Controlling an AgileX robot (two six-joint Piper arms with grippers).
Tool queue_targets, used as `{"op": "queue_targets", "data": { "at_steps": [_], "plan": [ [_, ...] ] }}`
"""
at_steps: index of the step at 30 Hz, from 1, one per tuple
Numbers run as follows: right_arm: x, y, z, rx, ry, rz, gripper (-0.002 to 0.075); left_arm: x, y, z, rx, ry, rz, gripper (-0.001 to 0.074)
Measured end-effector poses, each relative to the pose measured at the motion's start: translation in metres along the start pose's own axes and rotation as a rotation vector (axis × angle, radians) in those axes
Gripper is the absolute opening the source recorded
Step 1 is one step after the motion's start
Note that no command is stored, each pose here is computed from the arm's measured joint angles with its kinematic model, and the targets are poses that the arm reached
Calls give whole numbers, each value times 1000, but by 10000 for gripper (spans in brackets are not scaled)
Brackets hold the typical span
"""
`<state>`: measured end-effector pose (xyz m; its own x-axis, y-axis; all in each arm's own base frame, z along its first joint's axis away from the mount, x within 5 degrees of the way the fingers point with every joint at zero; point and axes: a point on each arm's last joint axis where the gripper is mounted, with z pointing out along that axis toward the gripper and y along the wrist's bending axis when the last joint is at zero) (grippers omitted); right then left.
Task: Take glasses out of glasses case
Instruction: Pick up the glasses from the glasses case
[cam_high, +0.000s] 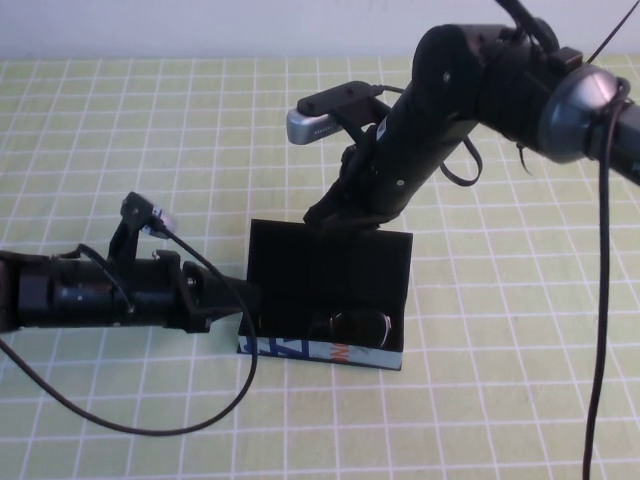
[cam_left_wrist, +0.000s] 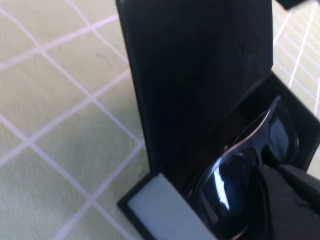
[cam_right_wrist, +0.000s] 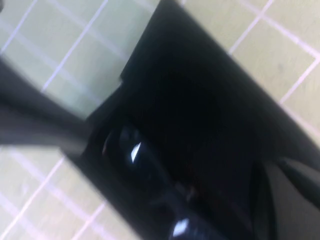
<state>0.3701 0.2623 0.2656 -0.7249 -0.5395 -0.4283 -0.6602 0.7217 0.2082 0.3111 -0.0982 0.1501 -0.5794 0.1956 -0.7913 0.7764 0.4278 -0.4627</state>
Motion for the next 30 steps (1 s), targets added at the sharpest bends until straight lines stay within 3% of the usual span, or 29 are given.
{"op": "queue_targets", "data": {
  "at_steps": [11,23,27,30],
  "plan": [
    [15,24,-25,-80,121,-169,-18,-37,16,2,-9,-13,-95,-4],
    [65,47,-35,-129,92,-343,-15,-32,36,13,-2,55,-160,-4],
    [64,46,-27,-145,46,-458,25,-32,36,13,-2,56,-159,-4],
    [60,45,-18,-144,8,-519,100,-32,36,13,0,55,-160,-4]
  ]
}}
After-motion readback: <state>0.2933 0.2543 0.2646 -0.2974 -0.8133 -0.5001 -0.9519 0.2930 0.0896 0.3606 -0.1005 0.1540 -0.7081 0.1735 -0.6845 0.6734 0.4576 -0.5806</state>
